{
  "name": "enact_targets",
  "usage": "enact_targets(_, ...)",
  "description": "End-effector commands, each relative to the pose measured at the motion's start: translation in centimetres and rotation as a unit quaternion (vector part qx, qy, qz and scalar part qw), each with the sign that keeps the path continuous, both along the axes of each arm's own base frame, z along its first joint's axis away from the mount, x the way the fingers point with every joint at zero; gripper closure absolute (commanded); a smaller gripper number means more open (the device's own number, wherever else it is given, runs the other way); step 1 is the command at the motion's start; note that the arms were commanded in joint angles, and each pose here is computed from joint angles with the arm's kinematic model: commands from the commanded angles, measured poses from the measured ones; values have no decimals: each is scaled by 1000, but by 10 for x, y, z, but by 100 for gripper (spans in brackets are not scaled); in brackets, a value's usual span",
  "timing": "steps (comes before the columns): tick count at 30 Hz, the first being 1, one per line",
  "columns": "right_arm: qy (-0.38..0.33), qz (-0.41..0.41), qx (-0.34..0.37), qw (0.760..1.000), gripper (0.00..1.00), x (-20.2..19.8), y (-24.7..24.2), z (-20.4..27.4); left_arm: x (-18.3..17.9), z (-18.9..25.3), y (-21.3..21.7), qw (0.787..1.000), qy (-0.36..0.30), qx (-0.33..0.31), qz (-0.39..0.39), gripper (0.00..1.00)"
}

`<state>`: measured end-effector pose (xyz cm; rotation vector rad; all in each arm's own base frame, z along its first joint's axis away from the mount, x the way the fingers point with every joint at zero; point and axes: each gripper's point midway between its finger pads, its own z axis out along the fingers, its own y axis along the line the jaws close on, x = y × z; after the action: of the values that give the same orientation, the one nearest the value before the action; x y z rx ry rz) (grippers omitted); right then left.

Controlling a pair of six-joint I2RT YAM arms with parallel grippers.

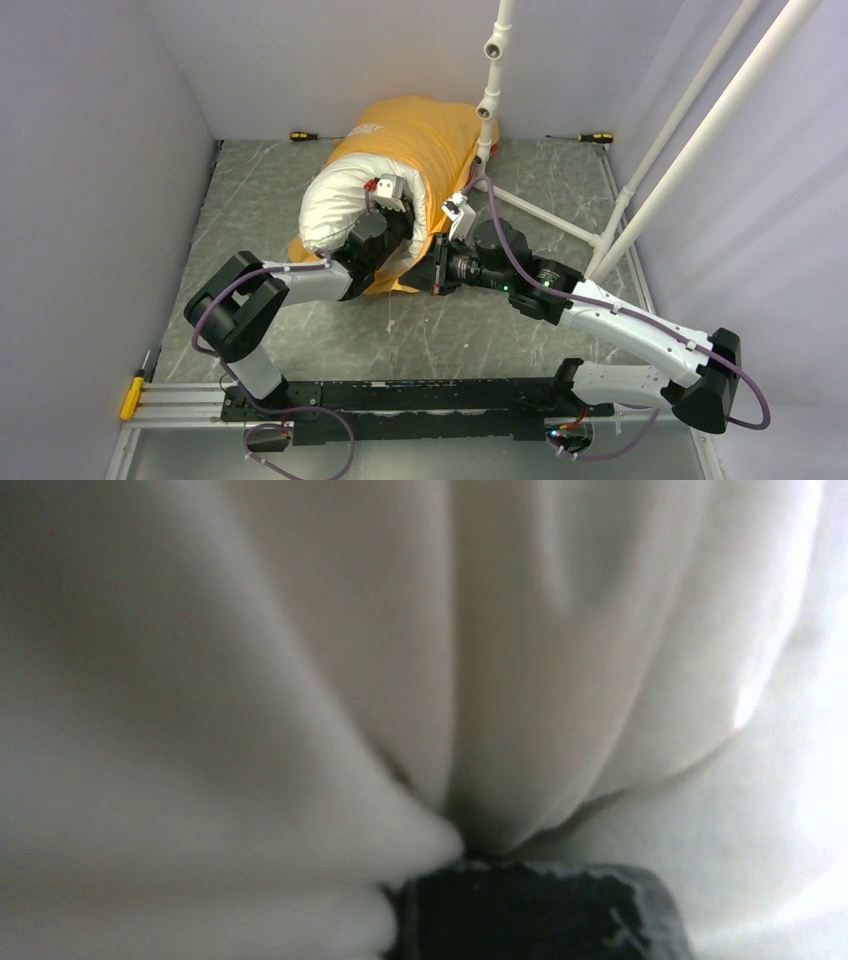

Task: Put the pillow into the pillowcase
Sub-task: Stuff the pillow into the pillowcase.

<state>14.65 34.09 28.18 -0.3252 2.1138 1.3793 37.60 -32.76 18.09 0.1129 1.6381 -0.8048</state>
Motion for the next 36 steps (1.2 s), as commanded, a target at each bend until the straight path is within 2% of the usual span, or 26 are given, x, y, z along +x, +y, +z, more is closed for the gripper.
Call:
enact_targets(1, -162, 297, 273, 901, 100, -150, -34, 188, 8, -139, 69, 961, 181, 179, 105, 100)
enact_targets(4, -170, 300, 279, 896, 100, -154, -42, 188, 9, -140, 92, 951, 211, 182, 134, 100)
enact_targets(5, -167, 289, 268, 904, 100, -151, -41, 183, 8, -137, 94, 953, 206, 179, 129, 100)
enact_targets(7, -155, 254, 220, 929, 100, -136, -36, 161, 3, -125, 91, 960, 189, 177, 101, 100)
enact_targets(10, -116, 170, 121, 971, 100, -103, -32, 110, -22, -103, 72, 968, 189, 163, 19, 100)
enact_targets(13, -56, 82, 21, 995, 98, -75, -39, 51, -57, -82, 63, 965, 214, 144, -42, 100)
enact_targets(14, -44, 61, 2, 997, 91, -69, -43, 38, -70, -77, 62, 961, 230, 143, -55, 100)
enact_targets(17, -8, -6, -37, 999, 43, -56, -59, 12, -103, -73, 69, 944, 283, 148, -78, 100)
enact_targets(19, -3, -57, -51, 997, 23, -46, -76, 7, -123, -79, 76, 932, 320, 149, -86, 100)
enact_targets(20, -3, -85, -55, 995, 15, -40, -85, 8, -131, -82, 76, 926, 333, 145, -97, 99)
enact_targets(22, -21, -123, -62, 990, 6, -30, -98, 16, -147, -88, 76, 915, 363, 135, -112, 97)
enact_targets(24, -39, -136, -77, 987, 2, -22, -101, 24, -164, -93, 78, 900, 398, 132, -120, 94)
enact_targets(27, -64, -123, -104, 985, 1, -13, -87, 34, -186, -82, 77, 887, 418, 130, -150, 80)
enact_targets(28, -69, -112, -110, 985, 1, -11, -77, 35, -191, -76, 80, 885, 421, 136, -147, 69)
enact_targets(29, -78, -97, -111, 986, 2, -8, -65, 38, -195, -68, 85, 884, 424, 140, -139, 38)
enact_targets(30, -83, -83, -109, 987, 3, -7, -53, 42, -199, -60, 89, 883, 427, 143, -134, 26)
enact_targets(31, -85, -68, -104, 989, 7, -6, -40, 43, -203, -49, 96, 882, 429, 147, -127, 23)
enact_targets(32, -84, -55, -102, 990, 11, -4, -28, 41, -208, -38, 102, 881, 432, 150, -119, 10)
enact_targets(36, -62, -5, -86, 994, 24, -1, 17, 20, -226, 15, 129, 885, 427, 160, -94, 5)
